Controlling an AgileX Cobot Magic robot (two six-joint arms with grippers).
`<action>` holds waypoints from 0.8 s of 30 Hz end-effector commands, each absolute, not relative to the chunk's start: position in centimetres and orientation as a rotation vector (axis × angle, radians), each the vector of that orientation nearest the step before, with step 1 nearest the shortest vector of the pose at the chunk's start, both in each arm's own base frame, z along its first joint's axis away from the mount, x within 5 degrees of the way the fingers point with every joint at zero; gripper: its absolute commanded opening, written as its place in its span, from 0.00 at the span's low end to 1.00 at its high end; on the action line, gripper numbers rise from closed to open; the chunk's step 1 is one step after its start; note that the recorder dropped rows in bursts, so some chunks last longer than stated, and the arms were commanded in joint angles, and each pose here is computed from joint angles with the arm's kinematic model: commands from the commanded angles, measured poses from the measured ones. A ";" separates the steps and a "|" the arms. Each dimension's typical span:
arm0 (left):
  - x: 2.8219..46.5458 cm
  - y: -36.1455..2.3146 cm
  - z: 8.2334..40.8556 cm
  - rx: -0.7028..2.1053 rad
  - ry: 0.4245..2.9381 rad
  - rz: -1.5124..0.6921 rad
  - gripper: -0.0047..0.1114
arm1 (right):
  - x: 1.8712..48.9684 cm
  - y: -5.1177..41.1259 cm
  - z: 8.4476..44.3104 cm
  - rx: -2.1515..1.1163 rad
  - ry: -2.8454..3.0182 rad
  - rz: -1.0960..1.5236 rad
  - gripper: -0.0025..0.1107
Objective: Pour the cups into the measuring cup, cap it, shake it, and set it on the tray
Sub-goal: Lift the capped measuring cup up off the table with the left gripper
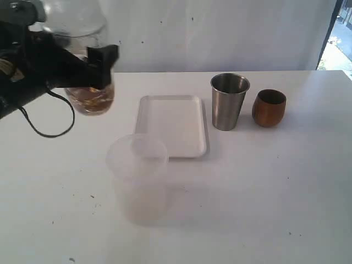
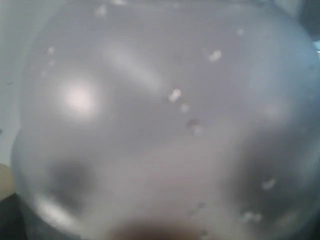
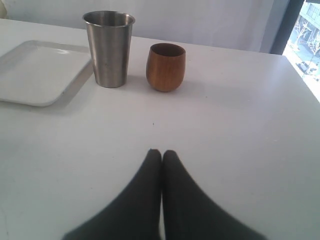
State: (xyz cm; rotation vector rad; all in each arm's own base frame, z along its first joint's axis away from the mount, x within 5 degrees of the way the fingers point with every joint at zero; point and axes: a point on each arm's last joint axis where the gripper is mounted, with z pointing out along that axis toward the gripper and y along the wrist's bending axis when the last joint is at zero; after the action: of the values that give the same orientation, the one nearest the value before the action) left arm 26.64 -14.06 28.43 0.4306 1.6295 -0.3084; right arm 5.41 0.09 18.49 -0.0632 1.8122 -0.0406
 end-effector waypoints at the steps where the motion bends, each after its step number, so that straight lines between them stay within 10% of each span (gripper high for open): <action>1: 27.6 -9.5 31.2 0.011 1.570 -0.363 0.04 | 5.4 0.1 18.4 -0.062 1.803 -0.042 0.02; 6: 26.2 -11.7 30.7 0.506 1.650 -0.259 0.04 | 5.4 0.1 18.4 -0.062 1.803 -0.042 0.02; 10: 27.6 -8.1 31.6 0.043 1.642 -0.408 0.04 | 5.4 0.1 18.4 -0.062 1.803 -0.042 0.02; 13: 26.1 -11.2 31.7 0.447 1.595 -0.383 0.04 | 5.4 0.1 18.4 -0.062 1.805 -0.042 0.02; 24: 27.7 -8.0 31.3 0.128 1.666 -0.415 0.04 | 5.4 0.1 18.3 -0.063 1.817 -0.041 0.02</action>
State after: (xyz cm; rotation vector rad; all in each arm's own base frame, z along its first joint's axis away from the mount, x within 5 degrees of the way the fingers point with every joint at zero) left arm 27.28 -9.29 30.34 0.2948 1.7163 -0.3609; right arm 5.40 0.09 18.42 -0.0637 1.8196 -0.0401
